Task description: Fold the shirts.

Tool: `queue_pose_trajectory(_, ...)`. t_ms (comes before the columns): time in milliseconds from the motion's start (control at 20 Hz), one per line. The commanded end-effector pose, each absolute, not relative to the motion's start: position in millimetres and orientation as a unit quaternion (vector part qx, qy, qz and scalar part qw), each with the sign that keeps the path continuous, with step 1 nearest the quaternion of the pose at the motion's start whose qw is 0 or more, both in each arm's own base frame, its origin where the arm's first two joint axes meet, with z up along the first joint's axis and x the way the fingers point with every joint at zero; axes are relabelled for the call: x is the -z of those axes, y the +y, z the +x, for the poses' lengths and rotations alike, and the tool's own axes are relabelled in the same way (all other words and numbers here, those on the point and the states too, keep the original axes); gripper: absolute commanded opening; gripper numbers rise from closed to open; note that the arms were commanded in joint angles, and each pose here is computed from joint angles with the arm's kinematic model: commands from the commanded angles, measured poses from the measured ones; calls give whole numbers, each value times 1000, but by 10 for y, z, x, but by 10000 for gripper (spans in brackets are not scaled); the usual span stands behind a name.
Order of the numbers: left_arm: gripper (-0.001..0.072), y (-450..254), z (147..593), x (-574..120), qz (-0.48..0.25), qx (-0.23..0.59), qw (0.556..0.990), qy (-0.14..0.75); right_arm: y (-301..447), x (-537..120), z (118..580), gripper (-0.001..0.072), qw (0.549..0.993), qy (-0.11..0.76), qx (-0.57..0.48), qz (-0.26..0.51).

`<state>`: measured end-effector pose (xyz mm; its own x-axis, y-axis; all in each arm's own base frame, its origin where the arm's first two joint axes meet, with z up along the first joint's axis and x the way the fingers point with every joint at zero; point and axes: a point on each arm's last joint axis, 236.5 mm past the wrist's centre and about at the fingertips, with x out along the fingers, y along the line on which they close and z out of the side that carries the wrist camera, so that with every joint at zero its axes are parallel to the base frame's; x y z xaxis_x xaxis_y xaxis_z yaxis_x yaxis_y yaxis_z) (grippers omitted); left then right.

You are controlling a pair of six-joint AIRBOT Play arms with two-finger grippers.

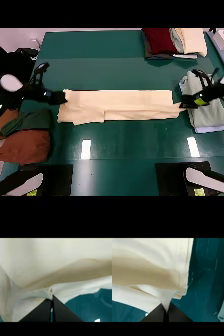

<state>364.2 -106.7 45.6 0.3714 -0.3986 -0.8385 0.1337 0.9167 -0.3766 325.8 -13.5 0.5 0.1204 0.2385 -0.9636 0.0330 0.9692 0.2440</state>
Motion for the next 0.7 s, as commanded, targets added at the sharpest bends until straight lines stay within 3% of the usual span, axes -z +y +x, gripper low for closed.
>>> queue_pose_trajectory(0,22,-1045,4269,-260,-117,155,825,531,-136,94,3662,14,737,664,-72,107)
queue_pose_trajectory(150,26,-1054,4442,-150,-128,149,825,530,-30,70,3906,37,739,651,-93,145)
queue_pose_trajectory(200,190,-1048,4477,-166,-130,146,829,524,-5,33,3999,265,743,642,-100,163)
queue_pose_trajectory(250,481,-1042,4509,-194,-142,137,831,519,0,-5,4075,450,745,633,-105,179)
queue_pose_trajectory(300,545,-1047,4513,-225,-149,134,830,520,0,-56,4133,457,750,623,-117,190)
queue_pose_trajectory(350,547,-1060,4493,-264,-148,138,828,523,-17,-94,4142,457,752,616,-128,197)
queue_pose_trajectory(500,545,-1104,4373,-294,-147,149,814,542,-238,0,3937,457,736,631,-121,213)
queue_pose_trajectory(550,415,-1116,4328,-277,-146,152,808,550,-325,100,3840,459,727,638,-111,228)
queue_pose_trajectory(600,165,-1133,4298,-273,-148,155,804,555,-396,210,3744,487,717,645,-102,242)
queue_pose_trajectory(650,27,-1168,4301,-292,-151,163,803,552,-457,327,3645,516,708,651,-94,255)
